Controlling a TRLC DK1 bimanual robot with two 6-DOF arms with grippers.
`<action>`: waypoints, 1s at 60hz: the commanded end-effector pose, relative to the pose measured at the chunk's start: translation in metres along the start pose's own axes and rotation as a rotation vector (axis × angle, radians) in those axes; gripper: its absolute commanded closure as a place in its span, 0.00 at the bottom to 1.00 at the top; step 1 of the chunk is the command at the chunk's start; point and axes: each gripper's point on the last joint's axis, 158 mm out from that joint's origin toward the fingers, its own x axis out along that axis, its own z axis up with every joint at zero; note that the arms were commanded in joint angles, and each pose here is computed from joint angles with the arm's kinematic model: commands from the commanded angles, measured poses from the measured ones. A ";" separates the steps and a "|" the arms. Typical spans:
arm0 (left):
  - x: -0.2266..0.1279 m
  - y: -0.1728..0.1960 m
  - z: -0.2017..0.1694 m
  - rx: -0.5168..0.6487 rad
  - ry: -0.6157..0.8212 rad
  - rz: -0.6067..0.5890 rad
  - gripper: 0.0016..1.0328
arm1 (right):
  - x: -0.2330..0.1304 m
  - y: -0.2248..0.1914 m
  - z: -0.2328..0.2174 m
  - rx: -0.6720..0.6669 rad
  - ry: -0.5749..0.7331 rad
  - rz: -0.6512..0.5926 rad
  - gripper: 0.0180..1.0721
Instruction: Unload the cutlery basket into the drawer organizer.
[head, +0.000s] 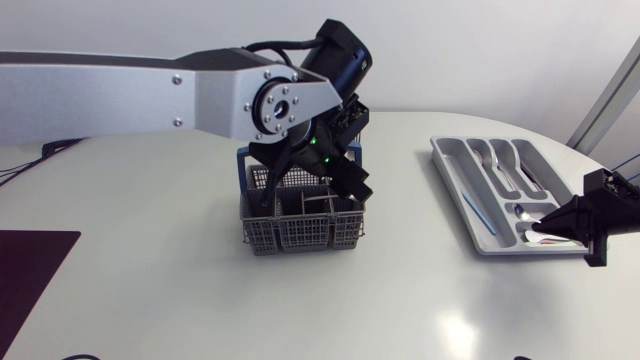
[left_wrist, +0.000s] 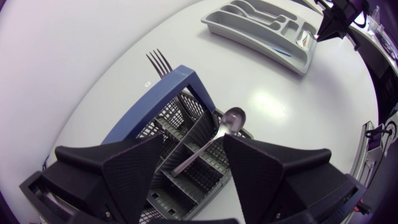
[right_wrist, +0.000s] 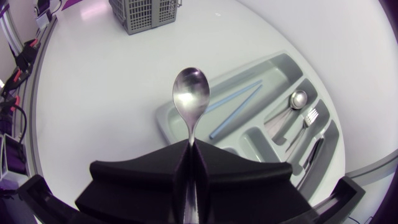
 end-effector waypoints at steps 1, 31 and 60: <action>-0.007 0.004 -0.002 0.016 -0.018 0.014 0.34 | -0.003 -0.012 -0.017 -0.043 0.012 0.000 0.92; -0.004 0.002 -0.010 0.056 -0.028 0.041 0.34 | 0.011 -0.062 -0.090 -0.180 0.168 -0.070 0.92; -0.005 -0.007 -0.014 0.122 -0.043 0.035 0.34 | 0.027 -0.078 -0.111 -0.241 0.254 -0.111 0.78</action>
